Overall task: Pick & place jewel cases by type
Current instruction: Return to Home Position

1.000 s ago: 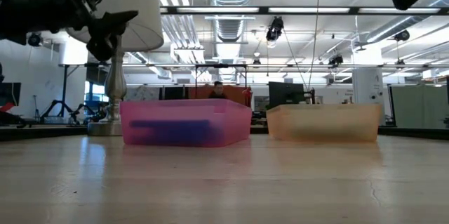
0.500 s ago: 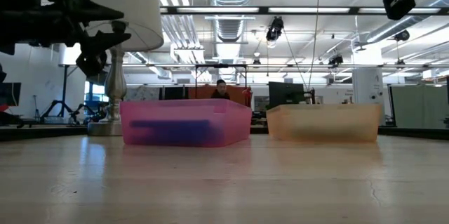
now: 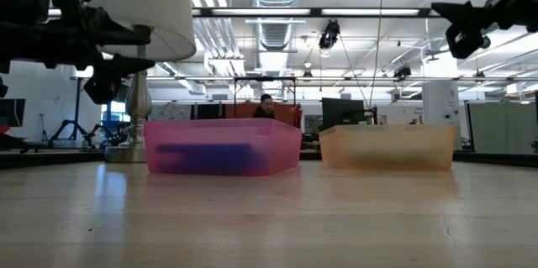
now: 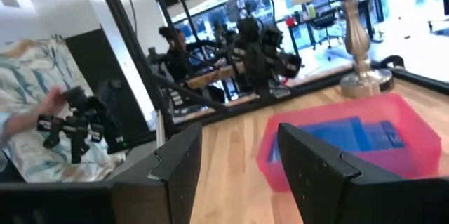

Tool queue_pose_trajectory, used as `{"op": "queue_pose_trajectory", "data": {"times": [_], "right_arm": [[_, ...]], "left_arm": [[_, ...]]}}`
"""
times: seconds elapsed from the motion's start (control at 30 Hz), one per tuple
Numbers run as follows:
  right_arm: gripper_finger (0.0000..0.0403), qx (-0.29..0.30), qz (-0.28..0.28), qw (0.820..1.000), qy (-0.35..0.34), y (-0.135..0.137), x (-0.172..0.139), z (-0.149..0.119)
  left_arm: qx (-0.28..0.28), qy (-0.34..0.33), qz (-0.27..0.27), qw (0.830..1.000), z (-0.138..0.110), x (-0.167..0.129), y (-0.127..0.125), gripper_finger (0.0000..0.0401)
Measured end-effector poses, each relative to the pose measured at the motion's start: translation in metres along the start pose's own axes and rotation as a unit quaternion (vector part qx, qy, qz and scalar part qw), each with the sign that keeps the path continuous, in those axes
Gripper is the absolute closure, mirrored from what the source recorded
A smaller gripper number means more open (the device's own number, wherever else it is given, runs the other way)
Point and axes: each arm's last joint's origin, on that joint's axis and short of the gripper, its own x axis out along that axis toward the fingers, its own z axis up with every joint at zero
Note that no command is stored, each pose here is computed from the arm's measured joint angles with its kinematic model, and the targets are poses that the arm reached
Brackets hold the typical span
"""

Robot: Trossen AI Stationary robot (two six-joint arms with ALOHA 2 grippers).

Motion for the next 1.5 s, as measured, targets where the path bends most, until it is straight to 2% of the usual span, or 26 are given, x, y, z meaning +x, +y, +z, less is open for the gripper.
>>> {"op": "queue_pose_trajectory", "data": {"times": [0.37,0.47,0.77,0.93,1.3,1.5], "right_arm": [[0.022,0.003,-0.019,0.999,0.041,-0.015,0.005,-0.036],[0.0223,0.002,-0.025,0.999,0.021,-0.016,0.006,-0.035],[0.0221,0.002,-0.026,0.999,0.022,-0.016,0.006,-0.036],[0.0225,0.002,-0.029,0.999,0.026,-0.017,0.006,-0.036],[0.0218,0.002,-0.029,0.999,0.026,-0.017,0.006,-0.036],[0.0218,0.002,-0.029,0.999,0.027,-0.017,0.006,-0.037]], "left_arm": [[0.0,-0.013,-0.011,1.0,0.002,-0.004,-0.002,0.0222],[0.0,-0.027,-0.019,0.999,0.004,-0.008,-0.003,0.0222],[0.0,-0.098,-0.07,0.993,0.015,-0.021,-0.011,0.0222],[0.001,-0.105,-0.073,0.992,0.016,-0.022,-0.012,0.0222],[0.001,-0.079,-0.052,0.996,0.012,-0.02,-0.007,0.0222],[0.0,-0.02,-0.014,1.0,0.0,-0.019,0.0,0.0222]]}}
